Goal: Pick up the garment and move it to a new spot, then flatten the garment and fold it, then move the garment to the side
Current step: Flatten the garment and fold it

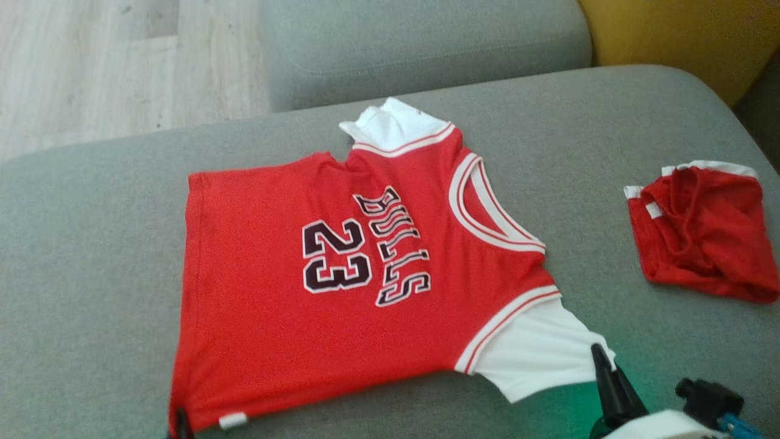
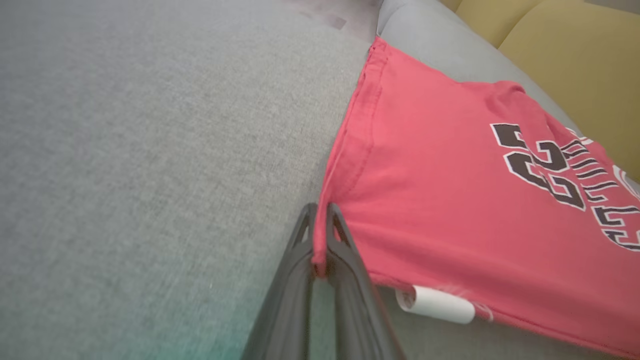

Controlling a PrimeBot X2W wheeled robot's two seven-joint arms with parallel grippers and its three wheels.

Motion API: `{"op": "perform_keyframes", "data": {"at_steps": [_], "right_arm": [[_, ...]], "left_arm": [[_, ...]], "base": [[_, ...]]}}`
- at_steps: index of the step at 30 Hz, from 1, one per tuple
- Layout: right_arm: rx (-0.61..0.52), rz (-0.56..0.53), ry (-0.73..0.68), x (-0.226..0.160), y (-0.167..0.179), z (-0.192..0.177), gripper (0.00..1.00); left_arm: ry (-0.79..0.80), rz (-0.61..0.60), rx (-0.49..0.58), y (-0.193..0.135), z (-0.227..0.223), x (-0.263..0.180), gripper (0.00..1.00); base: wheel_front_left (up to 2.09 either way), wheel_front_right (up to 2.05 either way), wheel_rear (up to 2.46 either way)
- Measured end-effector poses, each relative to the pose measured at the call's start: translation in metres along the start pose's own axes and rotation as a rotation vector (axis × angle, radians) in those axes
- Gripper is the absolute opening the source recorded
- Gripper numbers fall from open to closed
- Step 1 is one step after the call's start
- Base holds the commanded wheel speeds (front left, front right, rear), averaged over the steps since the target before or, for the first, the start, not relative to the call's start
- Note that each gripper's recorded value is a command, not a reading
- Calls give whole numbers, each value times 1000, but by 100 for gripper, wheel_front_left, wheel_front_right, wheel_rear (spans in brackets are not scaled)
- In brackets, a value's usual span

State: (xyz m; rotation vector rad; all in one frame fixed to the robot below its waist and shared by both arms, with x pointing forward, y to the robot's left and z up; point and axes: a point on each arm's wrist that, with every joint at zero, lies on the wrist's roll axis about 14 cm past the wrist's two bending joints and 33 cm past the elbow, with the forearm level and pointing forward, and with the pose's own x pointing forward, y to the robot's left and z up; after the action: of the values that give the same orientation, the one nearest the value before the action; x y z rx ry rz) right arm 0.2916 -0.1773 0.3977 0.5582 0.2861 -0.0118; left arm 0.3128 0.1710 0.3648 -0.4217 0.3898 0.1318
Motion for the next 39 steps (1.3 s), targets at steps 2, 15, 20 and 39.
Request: {"op": "perform_keyframes", "data": {"at_steps": [2,15,20,39], "right_arm": [[5,1,6,-5,0,-4,0],[4,92,-140,50,34,60,0],[-25,127,-151,81,48,79,0],[-99,117,-39,149,56,65,21]], "left_arm": [[21,-13,1,-1,-9,-9,0],[-72,-134,-33,-49,26,10,0],[-121,-131,-55,-59,49,32,0],[-106,-110,-26,-68,58,80,2]], "base": [[0,0,0],[0,0,0],[0,0,0],[0,0,0]]}}
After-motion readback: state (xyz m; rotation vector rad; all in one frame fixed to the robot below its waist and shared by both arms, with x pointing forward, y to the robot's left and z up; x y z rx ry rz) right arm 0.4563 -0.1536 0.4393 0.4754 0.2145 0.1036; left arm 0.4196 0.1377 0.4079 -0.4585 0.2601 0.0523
